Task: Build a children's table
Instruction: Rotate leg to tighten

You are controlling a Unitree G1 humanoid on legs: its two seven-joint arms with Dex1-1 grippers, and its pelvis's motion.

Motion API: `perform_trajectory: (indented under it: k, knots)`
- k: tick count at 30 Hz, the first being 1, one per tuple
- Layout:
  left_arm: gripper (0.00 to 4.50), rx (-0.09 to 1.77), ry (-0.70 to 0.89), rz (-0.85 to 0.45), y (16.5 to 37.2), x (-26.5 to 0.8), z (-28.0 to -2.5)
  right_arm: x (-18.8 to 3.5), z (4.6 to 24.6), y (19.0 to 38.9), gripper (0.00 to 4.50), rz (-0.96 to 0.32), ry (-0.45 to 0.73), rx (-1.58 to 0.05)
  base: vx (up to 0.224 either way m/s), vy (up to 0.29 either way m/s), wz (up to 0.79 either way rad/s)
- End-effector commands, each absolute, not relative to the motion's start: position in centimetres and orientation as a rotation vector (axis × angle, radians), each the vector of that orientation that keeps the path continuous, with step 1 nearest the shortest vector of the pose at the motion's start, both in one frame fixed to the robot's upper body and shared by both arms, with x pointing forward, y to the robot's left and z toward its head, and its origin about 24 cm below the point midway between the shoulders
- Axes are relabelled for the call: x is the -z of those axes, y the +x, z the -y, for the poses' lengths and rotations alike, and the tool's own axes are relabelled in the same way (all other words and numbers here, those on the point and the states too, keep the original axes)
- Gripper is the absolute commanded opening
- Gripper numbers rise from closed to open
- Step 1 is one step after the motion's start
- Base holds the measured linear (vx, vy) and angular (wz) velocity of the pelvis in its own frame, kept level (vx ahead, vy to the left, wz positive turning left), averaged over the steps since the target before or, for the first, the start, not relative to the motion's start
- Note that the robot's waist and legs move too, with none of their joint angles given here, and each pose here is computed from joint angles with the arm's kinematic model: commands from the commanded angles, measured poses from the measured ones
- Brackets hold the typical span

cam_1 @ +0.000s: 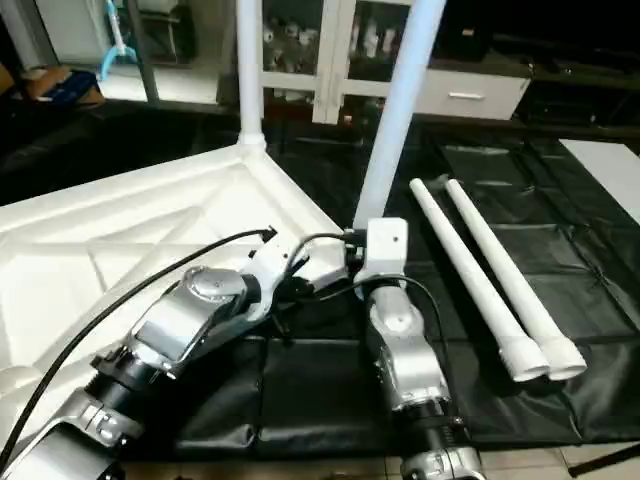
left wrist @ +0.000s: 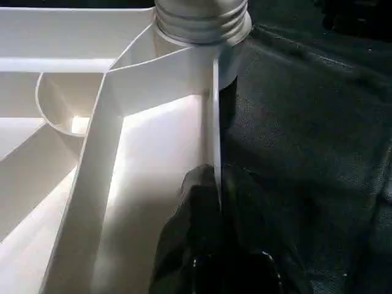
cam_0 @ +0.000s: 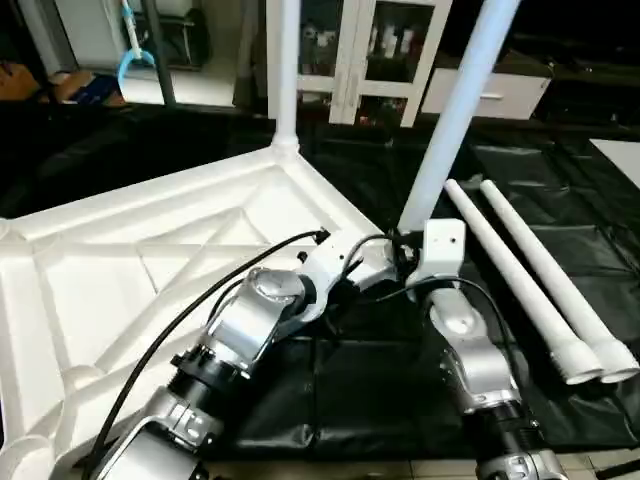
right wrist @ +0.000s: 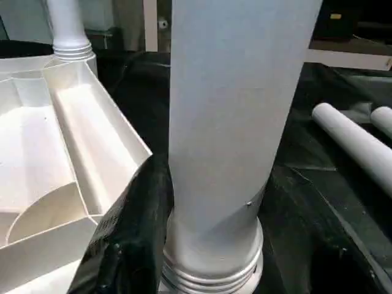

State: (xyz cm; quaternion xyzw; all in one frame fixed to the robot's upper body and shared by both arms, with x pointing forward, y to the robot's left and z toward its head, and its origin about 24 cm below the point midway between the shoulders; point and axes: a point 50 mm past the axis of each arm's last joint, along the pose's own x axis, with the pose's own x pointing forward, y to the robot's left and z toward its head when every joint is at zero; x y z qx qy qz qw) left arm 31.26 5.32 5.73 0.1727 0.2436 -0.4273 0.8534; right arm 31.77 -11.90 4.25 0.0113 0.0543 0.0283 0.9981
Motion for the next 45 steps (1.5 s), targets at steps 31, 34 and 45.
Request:
perform_trajectory:
  k: [31, 34, 45]
  knots:
    - [0.55, 0.758, 0.304, -0.295, 35.2, -8.4, -7.1, -1.6, 13.6, 26.2, 3.89, -0.257, -0.185, -0.251, 0.000, 0.000, 0.00]
    - [0.76, 0.757, 0.306, -0.274, 35.3, -8.6, -6.8, -1.6, 13.3, 26.1, 3.89, -0.263, -0.181, -0.265, 0.000, 0.000, 0.00]
    - [1.03, 0.807, 0.278, -0.169, 35.0, -10.4, -7.8, -1.8, 13.0, 25.9, 3.89, -0.275, -0.193, -0.274, 0.000, 0.000, 0.00]
